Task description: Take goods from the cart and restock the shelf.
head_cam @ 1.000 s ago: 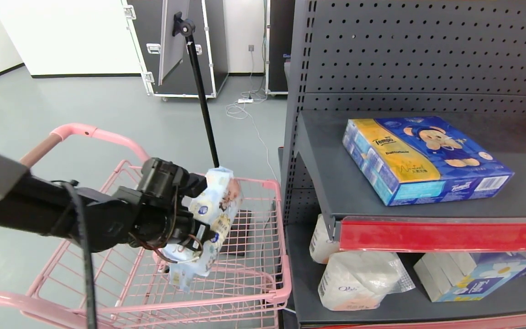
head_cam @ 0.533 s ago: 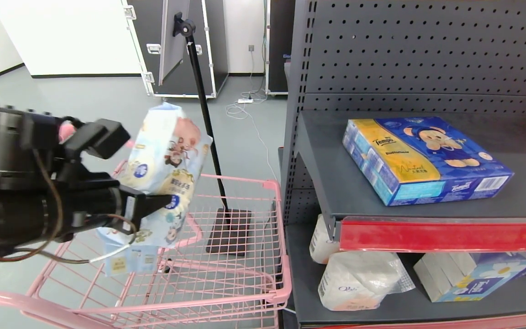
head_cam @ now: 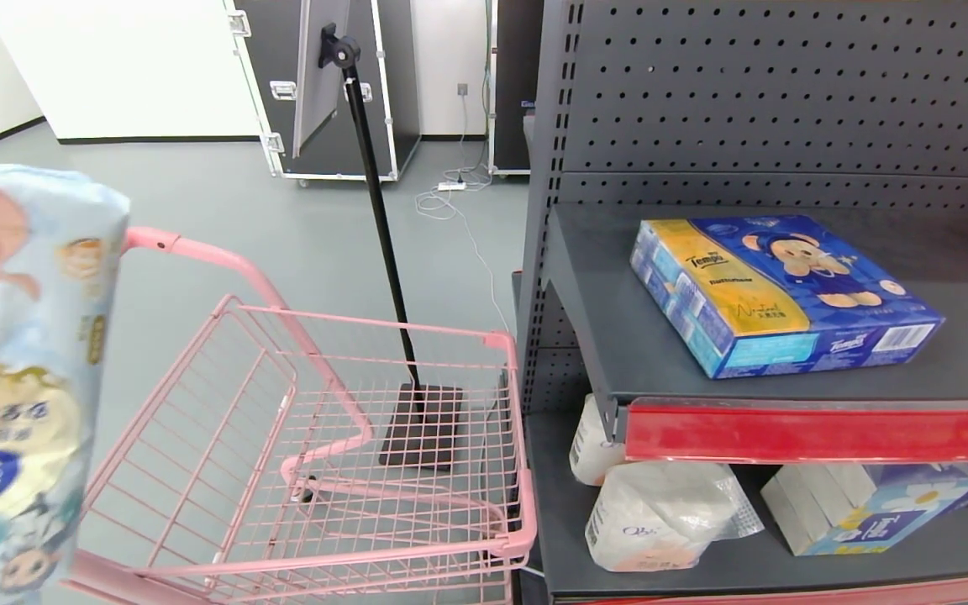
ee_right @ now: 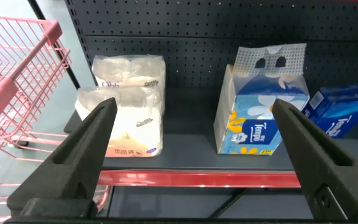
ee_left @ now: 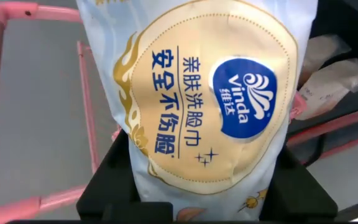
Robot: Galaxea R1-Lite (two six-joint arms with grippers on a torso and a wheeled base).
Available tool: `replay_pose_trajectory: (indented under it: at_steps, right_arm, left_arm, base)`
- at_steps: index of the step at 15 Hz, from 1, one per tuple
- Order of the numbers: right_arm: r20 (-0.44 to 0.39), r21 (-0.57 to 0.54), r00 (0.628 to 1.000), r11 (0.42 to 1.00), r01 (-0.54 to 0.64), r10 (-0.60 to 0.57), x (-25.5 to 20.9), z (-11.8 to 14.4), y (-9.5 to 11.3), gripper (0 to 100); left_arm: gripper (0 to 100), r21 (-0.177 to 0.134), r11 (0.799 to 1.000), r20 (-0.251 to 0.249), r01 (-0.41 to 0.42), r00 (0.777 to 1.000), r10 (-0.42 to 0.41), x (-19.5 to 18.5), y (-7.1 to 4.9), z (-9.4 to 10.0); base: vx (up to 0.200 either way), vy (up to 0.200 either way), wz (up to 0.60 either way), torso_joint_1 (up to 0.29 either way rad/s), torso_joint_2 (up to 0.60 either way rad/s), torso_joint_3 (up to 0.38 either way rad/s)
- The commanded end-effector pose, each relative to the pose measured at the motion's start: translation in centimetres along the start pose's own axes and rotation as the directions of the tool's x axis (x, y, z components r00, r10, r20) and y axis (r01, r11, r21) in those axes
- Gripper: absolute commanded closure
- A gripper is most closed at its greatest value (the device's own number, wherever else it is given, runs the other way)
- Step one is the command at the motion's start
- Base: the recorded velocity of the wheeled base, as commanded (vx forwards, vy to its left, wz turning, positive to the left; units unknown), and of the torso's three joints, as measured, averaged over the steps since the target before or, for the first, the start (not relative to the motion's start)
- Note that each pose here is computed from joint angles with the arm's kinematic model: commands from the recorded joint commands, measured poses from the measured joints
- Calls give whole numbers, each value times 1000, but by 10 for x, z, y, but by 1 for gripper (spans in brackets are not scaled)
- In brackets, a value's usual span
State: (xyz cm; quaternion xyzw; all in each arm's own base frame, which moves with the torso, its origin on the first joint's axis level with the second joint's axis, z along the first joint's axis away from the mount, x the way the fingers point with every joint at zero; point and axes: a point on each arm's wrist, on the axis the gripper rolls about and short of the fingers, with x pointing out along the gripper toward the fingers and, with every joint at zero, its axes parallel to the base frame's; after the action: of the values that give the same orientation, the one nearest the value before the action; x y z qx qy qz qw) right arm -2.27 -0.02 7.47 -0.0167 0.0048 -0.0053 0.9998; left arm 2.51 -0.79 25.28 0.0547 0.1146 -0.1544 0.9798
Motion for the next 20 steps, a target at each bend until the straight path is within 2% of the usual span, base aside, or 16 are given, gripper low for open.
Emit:
replay_pose_trajectory:
  at_steps: [1, 5, 10, 13, 18, 20]
  right_arm:
    - [0, 0, 1000, 1000, 0, 0, 0, 0, 0, 0]
    - [0, 0, 1000, 1000, 0, 0, 0, 0, 0, 0]
    - [0, 0, 1000, 1000, 0, 0, 0, 0, 0, 0]
    - [0, 0, 1000, 1000, 0, 0, 0, 0, 0, 0]
    - [0, 0, 1000, 1000, 0, 0, 0, 0, 0, 0]
    - [0, 0, 1000, 1000, 0, 0, 0, 0, 0, 0]
  left_arm:
    - [100, -1, 1000, 178, -27, 984, 27, -59, -1, -21]
    - [100, -4, 999, 221, -38, 974, 38, -69, -1, -29]
    - [100, -6, 999, 230, -44, 972, 44, -72, -1, -31]
    - [100, -6, 999, 233, -46, 971, 46, -73, -2, -34]
    - [100, 1, 999, 207, -47, 977, 46, -73, -2, -36]
    - [100, 5, 999, 174, -45, 984, 43, -74, -2, -39]
  base:
    - [0, 0, 0, 0, 0, 0]
    - [0, 0, 0, 0, 0, 0]
    - [0, 0, 0, 3, -10, -9]
    - [0, 0, 0, 116, -375, -250]
    - [0, 0, 0, 195, -565, -365]
    - [0, 0, 0, 212, -537, -337]
